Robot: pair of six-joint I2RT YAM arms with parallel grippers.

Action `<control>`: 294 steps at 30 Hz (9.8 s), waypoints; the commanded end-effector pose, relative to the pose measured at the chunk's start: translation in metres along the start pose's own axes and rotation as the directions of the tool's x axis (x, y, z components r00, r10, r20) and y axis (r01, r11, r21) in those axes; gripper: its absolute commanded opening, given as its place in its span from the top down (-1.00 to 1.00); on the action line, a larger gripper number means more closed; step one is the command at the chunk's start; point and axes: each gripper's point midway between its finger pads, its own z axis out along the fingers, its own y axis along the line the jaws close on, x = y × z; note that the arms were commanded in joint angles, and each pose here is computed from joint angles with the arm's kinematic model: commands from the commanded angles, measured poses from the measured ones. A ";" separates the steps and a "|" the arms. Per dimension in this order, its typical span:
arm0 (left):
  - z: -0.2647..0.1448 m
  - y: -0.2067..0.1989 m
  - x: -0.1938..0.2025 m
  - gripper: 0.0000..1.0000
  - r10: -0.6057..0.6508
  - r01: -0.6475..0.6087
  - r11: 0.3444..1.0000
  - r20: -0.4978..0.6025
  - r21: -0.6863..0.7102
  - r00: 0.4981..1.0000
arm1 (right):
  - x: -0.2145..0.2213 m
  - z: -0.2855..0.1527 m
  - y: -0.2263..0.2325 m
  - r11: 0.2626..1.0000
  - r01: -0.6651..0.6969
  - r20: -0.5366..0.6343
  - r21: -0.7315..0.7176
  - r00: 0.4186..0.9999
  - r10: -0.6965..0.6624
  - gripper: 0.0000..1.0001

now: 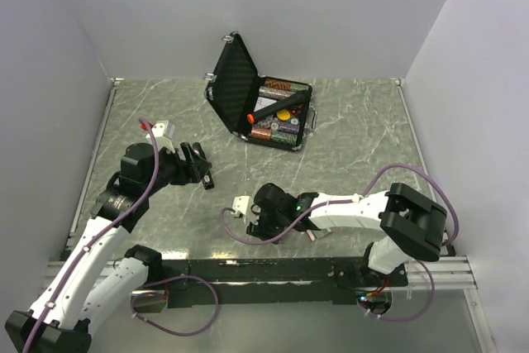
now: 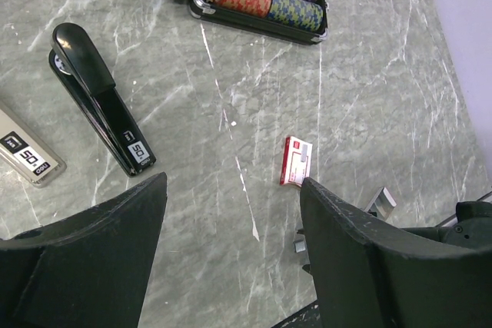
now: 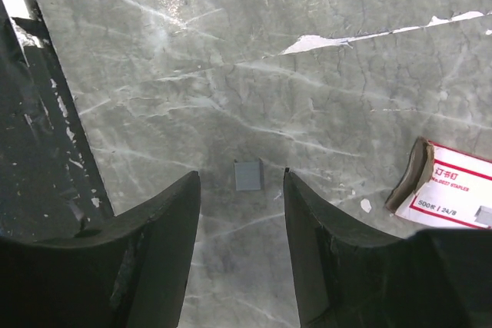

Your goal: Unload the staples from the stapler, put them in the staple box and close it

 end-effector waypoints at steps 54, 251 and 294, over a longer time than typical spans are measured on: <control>0.002 -0.008 -0.006 -0.50 0.008 -0.009 0.999 0.019 0.048 1.000 | 0.060 -0.105 -0.041 0.580 -0.714 0.251 0.392 0.690 0.679 0.76; 0.209 -0.059 0.136 0.23 -0.047 0.055 0.998 -0.392 0.008 0.919 | 0.146 -0.092 -0.052 0.092 -0.853 0.242 0.514 0.247 0.938 1.00; 0.187 -0.074 0.209 0.18 0.086 -0.032 0.993 -0.534 0.110 0.841 | 0.135 -0.086 -0.055 0.115 -0.885 0.265 0.452 0.256 0.930 0.93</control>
